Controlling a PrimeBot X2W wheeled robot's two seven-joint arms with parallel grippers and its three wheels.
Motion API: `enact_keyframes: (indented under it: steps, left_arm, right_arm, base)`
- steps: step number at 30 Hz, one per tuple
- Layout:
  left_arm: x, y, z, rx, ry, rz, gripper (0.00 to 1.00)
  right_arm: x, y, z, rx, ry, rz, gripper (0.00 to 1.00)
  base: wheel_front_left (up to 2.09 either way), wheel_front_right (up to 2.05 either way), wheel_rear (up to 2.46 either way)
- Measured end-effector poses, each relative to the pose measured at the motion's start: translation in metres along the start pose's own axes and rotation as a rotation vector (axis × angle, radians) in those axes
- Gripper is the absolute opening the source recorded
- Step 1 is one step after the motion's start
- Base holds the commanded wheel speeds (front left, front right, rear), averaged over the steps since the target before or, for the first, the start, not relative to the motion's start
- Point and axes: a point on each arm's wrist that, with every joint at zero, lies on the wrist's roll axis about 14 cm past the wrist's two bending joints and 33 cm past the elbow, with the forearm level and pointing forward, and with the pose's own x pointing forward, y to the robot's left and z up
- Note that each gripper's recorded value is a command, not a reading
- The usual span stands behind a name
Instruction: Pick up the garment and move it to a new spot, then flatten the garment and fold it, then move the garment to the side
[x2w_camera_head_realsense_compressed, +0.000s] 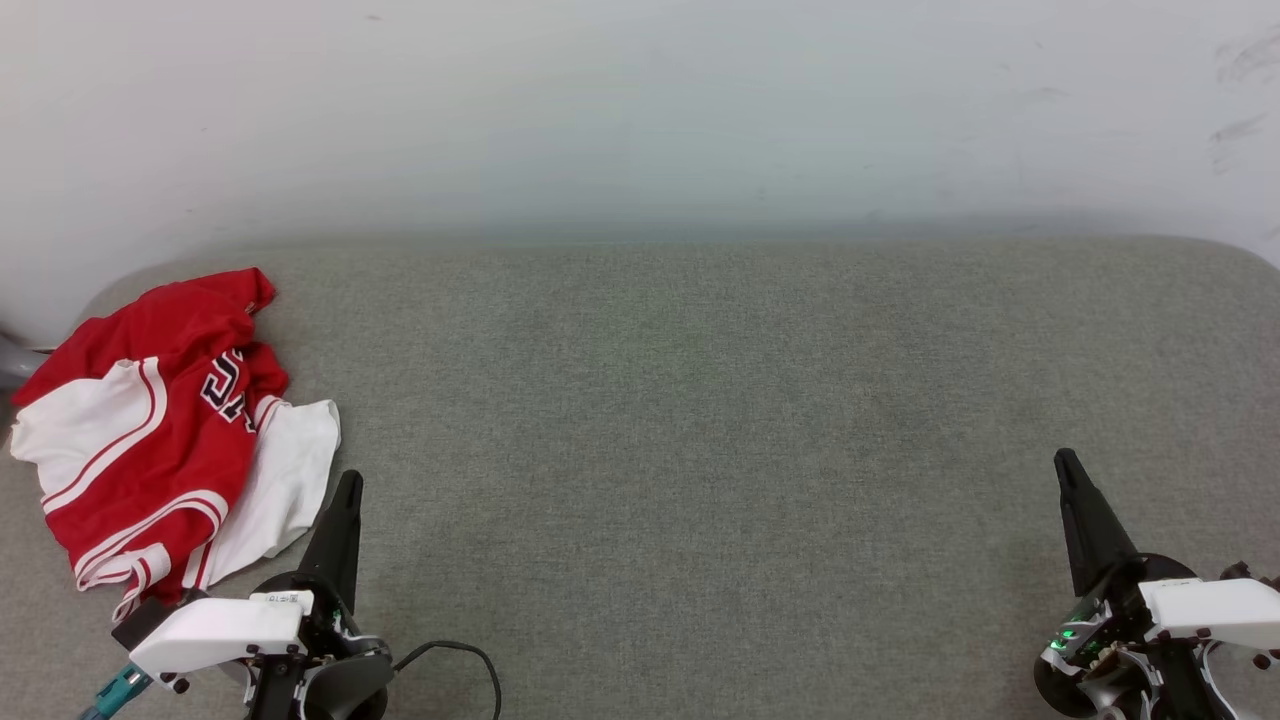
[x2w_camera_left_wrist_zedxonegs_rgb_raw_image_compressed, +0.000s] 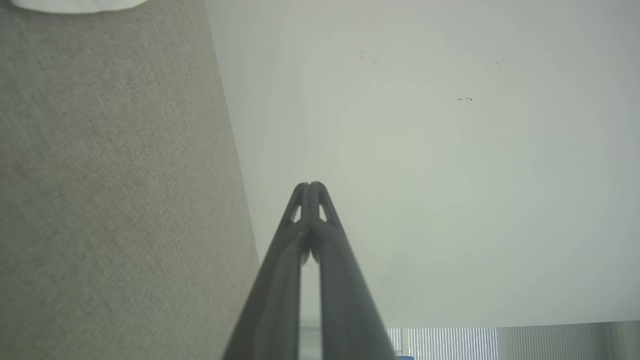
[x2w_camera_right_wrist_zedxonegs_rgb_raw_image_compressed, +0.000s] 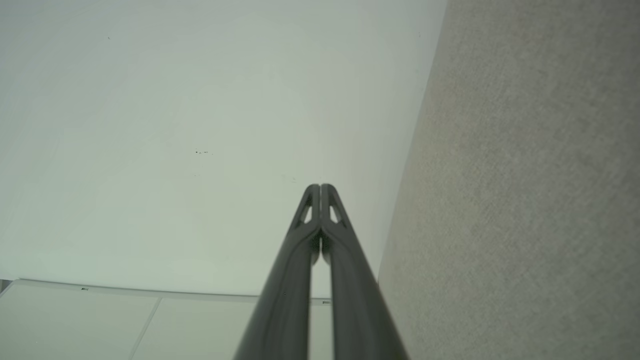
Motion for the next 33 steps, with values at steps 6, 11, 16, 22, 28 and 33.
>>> enact_keyframes:
  steps: [6, 11, 16, 22, 28, 33]
  left_arm:
    - [0.000, 0.000, 0.000, 0.000, 0.000, 0.000, 0.00]
    - [0.000, 0.000, 0.000, 0.000, 0.000, 0.000, 0.00]
    - [0.000, 0.000, 0.000, 0.000, 0.000, 0.000, 0.00]
    - [-0.001, 0.003, 0.000, -0.001, 0.000, 0.011, 1.00]
    - [-0.016, 0.034, -0.001, -0.008, -0.004, 0.101, 1.00]
    - [-0.015, 0.030, 0.002, 0.032, -0.024, 0.092, 1.00]
  right_arm:
    - [0.000, 0.000, 0.000, 0.000, 0.000, 0.000, 0.00]
    - [0.000, 0.000, 0.000, 0.000, 0.000, 0.000, 0.00]
    - [0.000, 0.000, 0.000, 0.000, 0.000, 0.000, 0.00]
    - [-0.001, -0.003, 0.000, 0.001, 0.000, -0.010, 1.00]
    - [-0.017, -0.035, 0.003, 0.005, -0.013, -0.104, 1.00]
    - [-0.018, -0.034, 0.007, -0.037, -0.034, -0.102, 1.00]
  base:
    - [0.00, 0.00, 0.00]
    - [0.00, 0.00, 0.00]
    - [0.00, 0.00, 0.00]
    - [0.00, 0.00, 0.00]
    - [0.00, 0.00, 0.00]
    - [0.00, 0.00, 0.00]
